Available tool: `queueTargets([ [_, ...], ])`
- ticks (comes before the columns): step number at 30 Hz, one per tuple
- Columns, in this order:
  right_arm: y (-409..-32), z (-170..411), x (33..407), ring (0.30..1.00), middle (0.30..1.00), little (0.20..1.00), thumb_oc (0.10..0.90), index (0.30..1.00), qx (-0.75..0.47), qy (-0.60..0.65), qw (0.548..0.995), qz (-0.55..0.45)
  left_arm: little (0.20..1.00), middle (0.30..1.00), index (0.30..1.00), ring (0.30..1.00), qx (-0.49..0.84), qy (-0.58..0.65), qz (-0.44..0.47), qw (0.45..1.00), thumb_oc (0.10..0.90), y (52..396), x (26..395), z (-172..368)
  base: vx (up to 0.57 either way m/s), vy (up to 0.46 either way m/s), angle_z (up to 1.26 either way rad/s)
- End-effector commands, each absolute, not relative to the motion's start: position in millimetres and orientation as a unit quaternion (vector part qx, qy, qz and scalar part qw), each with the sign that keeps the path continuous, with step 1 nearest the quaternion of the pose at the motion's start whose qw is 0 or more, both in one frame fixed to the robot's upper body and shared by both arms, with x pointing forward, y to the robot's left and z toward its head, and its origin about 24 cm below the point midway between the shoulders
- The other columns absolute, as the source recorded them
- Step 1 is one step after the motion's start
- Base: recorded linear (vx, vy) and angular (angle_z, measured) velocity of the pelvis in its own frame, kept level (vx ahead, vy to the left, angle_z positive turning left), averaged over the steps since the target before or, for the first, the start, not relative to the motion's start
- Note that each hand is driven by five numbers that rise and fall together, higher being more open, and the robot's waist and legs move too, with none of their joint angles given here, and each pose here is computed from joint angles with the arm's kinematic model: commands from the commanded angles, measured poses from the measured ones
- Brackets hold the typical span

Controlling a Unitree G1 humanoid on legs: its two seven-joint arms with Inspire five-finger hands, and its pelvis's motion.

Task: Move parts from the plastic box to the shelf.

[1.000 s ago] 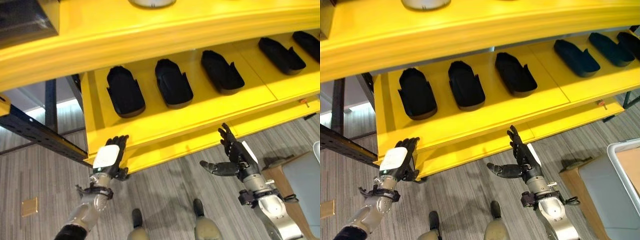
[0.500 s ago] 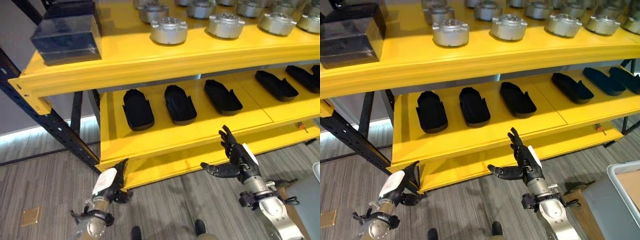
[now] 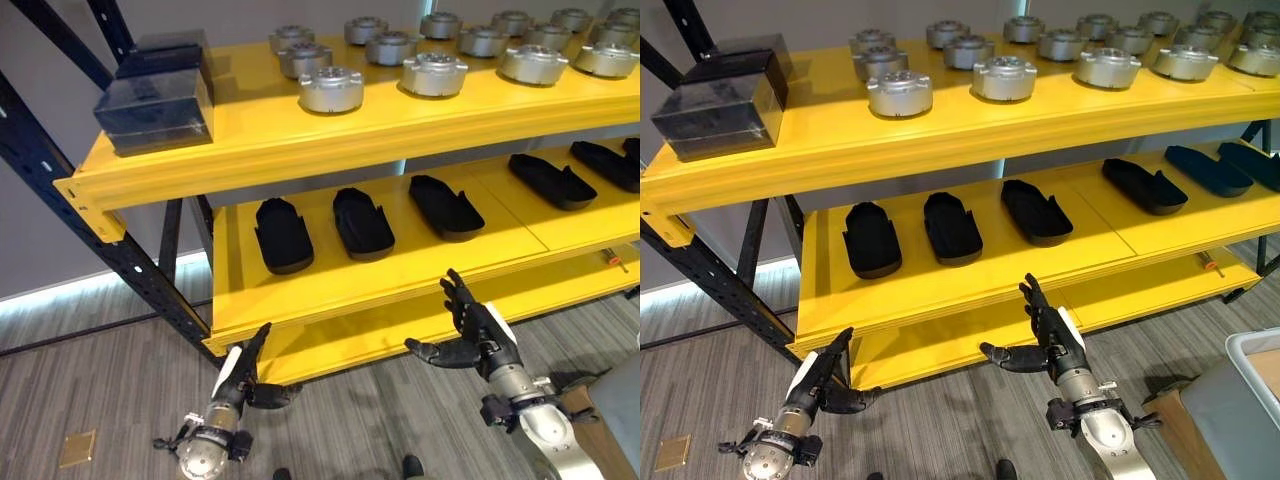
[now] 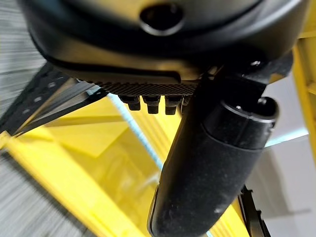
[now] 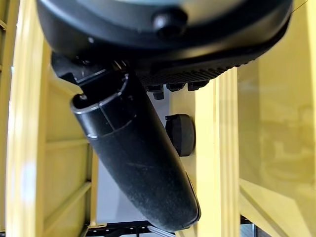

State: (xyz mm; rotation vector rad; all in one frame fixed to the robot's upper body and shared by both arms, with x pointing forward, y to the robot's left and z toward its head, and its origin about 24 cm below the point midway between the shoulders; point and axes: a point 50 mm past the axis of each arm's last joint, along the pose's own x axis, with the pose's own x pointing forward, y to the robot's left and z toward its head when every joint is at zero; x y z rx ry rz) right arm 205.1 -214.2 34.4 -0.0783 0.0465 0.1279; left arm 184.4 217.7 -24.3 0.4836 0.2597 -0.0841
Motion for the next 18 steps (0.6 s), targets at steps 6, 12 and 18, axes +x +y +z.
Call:
queueTargets([
  [6, -206.9, 76.5, 225.3, 1.000, 1.000, 1.000, 0.900, 1.000, -0.006, -0.101, 0.992, 0.078, 1.000, 1.000, 1.000, 1.000, 0.329, -0.089, -0.047, 0.939, 0.900, 206.6, 240.3, 48.8, 0.03, -0.005, -0.01],
  [12, -203.4, 77.4, 224.5, 1.000, 1.000, 1.000, 0.900, 1.000, -0.003, -0.102, 0.991, 0.085, 1.000, 1.000, 1.000, 1.000, 0.365, -0.138, 0.000, 0.921, 0.900, 200.3, 282.1, 70.4, 0.04, 0.007, -0.03],
  [18, -196.8, 89.4, 226.2, 1.000, 1.000, 1.000, 0.900, 1.000, -0.010, -0.128, 0.986, 0.102, 1.000, 1.000, 1.000, 1.000, 0.465, -0.140, 0.089, 0.870, 0.900, 210.7, 343.8, 98.4, -0.06, 0.019, -0.24],
])
